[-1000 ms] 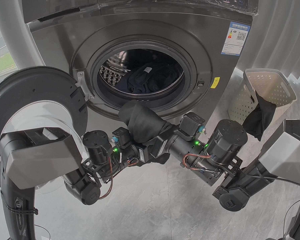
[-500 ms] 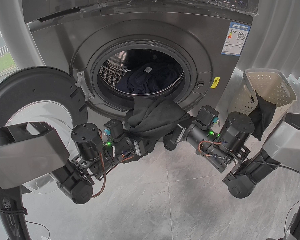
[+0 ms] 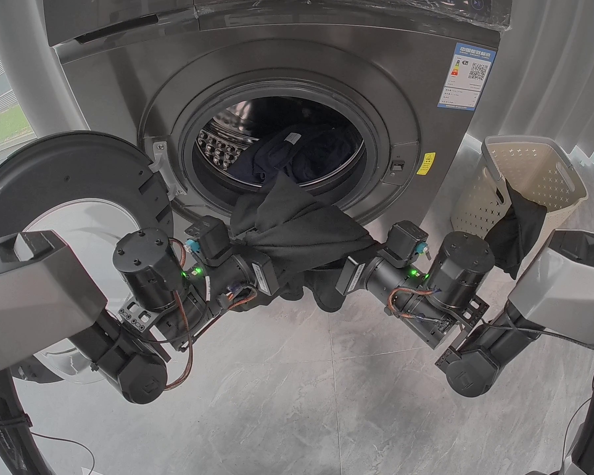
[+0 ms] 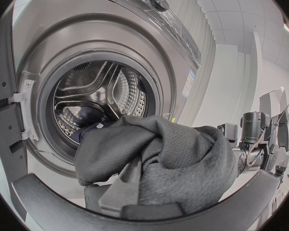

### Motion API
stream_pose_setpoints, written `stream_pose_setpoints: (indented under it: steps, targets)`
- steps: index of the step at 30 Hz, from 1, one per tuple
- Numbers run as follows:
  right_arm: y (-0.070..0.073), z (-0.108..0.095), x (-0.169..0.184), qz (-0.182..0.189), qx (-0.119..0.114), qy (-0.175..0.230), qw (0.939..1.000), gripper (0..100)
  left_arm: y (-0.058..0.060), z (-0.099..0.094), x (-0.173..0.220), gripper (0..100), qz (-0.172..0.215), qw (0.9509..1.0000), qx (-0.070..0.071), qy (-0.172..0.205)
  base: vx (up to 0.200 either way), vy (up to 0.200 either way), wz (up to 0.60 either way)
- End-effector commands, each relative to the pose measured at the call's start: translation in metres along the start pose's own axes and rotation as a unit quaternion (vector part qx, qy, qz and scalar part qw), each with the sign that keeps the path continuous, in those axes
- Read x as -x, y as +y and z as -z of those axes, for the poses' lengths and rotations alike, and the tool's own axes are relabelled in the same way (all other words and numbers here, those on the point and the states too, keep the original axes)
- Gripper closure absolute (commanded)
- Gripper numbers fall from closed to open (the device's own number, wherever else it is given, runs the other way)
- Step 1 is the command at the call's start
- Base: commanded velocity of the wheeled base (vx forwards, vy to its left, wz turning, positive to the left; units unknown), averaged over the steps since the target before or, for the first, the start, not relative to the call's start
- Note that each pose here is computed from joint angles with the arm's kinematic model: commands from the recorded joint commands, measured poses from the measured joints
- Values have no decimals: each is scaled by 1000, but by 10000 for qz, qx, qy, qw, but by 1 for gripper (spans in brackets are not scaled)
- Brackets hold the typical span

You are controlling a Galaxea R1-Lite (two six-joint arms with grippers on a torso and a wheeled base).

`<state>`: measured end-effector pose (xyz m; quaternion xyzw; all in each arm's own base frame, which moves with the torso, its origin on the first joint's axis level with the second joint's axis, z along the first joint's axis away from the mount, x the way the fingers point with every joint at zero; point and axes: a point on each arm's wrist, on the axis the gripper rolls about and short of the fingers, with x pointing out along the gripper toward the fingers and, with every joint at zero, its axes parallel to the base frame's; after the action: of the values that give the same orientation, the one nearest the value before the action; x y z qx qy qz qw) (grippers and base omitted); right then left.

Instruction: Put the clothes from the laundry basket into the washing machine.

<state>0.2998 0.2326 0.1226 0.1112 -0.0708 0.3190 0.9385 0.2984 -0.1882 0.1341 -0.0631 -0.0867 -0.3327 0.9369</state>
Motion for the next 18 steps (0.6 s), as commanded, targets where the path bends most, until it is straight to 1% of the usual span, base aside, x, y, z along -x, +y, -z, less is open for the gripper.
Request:
stream_pose_setpoints:
  steps: [1,4,6,8,9,10,11,12,14,15,17,18]
  targets:
    - [5,0,0,-76,-19,-12,10000,0,-1,-4,3,100,3,10000,7,-36,0,0,0]
    - [12,-2,1,-158,-77,-44,9998,0,-1,-5,3,100,3,10000,22,-36,0,0,0]
    - [15,-2,3,-190,-91,-7,9998,0,-2,-11,5,100,11,9999,67,-112,0,0,0]
    - [19,-1,13,-238,-67,164,9996,0,-3,-19,11,100,18,9998,128,-173,0,0,0]
    - [22,2,21,-297,-39,328,9990,0,-4,-24,14,100,22,9997,139,-210,0,0,0]
    - [24,2,29,-372,-22,393,9985,0,-4,-30,19,100,20,9996,139,-264,0,0,0]
    - [27,2,32,-446,-6,419,9981,0,-5,-32,21,100,22,9995,137,-279,0,0,0]
    - [35,-1,41,-662,-5,467,9967,0,-6,-40,30,100,11,9994,136,-318,0,0,0]
    - [39,-5,51,-837,-11,531,9951,0,-6,-46,39,100,-1,9993,145,-342,0,0,0]
    - [39,-5,62,-925,17,680,9934,0,-7,-52,46,100,-3,9991,170,-380,0,0,0]
    - [38,-4,72,-986,62,807,9918,0,-8,-55,53,100,-8,9990,229,-381,0,0,0]
    - [37,-2,82,-1072,103,983,9893,0,-10,-61,63,100,0,9986,332,-411,0,0,0]
